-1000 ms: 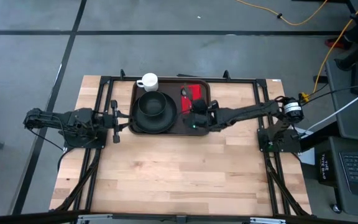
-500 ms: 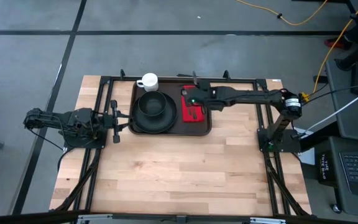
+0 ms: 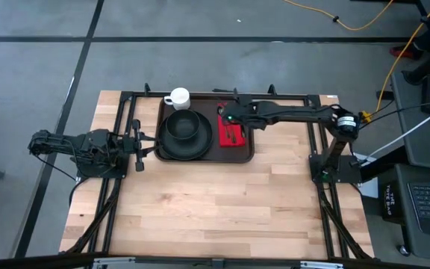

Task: Set up tray
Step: Put the silver knife on the red napkin to the right of the silver fork

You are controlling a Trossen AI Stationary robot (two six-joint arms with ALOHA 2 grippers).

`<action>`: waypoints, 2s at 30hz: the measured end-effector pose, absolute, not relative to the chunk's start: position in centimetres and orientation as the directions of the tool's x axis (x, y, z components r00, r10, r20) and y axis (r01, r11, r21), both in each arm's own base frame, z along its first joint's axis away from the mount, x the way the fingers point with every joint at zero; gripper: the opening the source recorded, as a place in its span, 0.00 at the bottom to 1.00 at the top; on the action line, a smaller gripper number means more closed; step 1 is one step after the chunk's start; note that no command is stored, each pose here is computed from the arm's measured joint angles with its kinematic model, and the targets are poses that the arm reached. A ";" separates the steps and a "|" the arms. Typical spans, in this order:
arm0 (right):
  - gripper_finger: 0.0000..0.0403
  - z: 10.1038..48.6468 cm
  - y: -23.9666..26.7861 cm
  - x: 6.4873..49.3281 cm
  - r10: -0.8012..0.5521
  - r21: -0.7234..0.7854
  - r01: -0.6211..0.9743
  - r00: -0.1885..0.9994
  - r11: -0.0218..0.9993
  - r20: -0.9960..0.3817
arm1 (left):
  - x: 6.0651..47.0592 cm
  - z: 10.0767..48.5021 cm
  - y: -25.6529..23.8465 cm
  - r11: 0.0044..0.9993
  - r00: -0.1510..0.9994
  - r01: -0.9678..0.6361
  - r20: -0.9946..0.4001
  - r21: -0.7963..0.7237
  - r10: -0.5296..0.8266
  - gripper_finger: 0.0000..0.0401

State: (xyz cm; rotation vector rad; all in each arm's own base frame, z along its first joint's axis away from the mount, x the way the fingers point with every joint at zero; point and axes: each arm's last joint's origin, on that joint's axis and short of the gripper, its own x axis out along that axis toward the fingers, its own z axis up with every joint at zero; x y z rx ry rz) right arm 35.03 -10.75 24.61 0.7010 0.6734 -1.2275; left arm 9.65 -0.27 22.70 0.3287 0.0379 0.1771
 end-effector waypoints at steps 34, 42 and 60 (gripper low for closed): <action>0.12 16.0 -12.5 37.3 -0.486 0.042 0.997 0.068 0.065 -0.871 | 9.7 22.7 -0.3 0.931 0.984 -0.168 -0.009 0.325 0.180 0.21; 0.12 14.6 -12.4 37.0 -0.486 0.075 0.995 0.097 0.065 -0.869 | 9.7 22.7 -0.3 0.931 0.984 -0.167 -0.009 0.325 0.180 0.21; 0.12 12.6 -12.7 37.3 -0.503 0.016 0.997 0.053 0.077 -0.863 | 9.6 22.7 -0.3 0.931 0.984 -0.167 -0.009 0.324 0.179 0.21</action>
